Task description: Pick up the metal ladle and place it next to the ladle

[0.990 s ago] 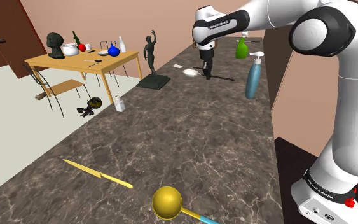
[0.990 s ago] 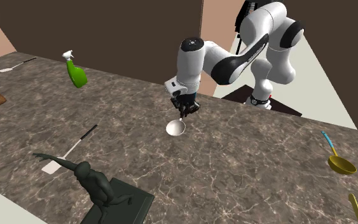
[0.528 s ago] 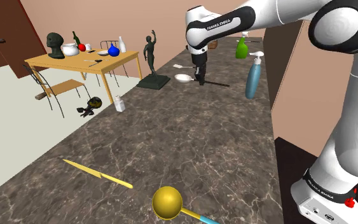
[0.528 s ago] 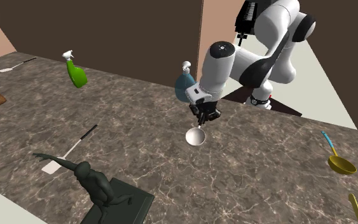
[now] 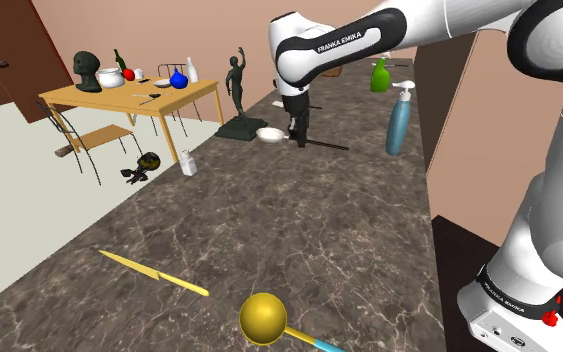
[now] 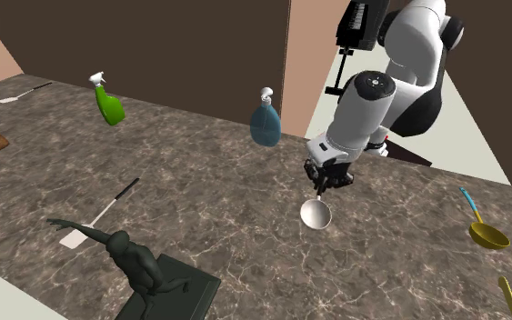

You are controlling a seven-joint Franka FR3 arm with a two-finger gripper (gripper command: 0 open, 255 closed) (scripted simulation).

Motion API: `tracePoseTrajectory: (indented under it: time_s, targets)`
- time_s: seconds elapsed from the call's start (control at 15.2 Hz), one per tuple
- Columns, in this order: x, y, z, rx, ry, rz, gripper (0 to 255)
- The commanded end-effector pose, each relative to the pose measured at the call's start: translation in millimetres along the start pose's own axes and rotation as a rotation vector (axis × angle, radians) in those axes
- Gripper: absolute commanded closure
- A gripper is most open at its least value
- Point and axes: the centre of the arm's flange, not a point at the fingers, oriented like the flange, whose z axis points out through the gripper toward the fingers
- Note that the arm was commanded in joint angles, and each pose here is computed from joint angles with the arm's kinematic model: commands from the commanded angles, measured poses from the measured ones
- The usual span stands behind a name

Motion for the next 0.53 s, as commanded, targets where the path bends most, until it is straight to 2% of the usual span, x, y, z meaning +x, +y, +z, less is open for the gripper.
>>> tracePoseTrajectory:
  time_s: [0.0, 0.46]
  targets:
    - [5.0, -26.2, -2.8, 0.0, 0.0, 0.002, 255]
    - [21.6, -116.4, -13.5, 0.0, 0.0, 0.002, 255]
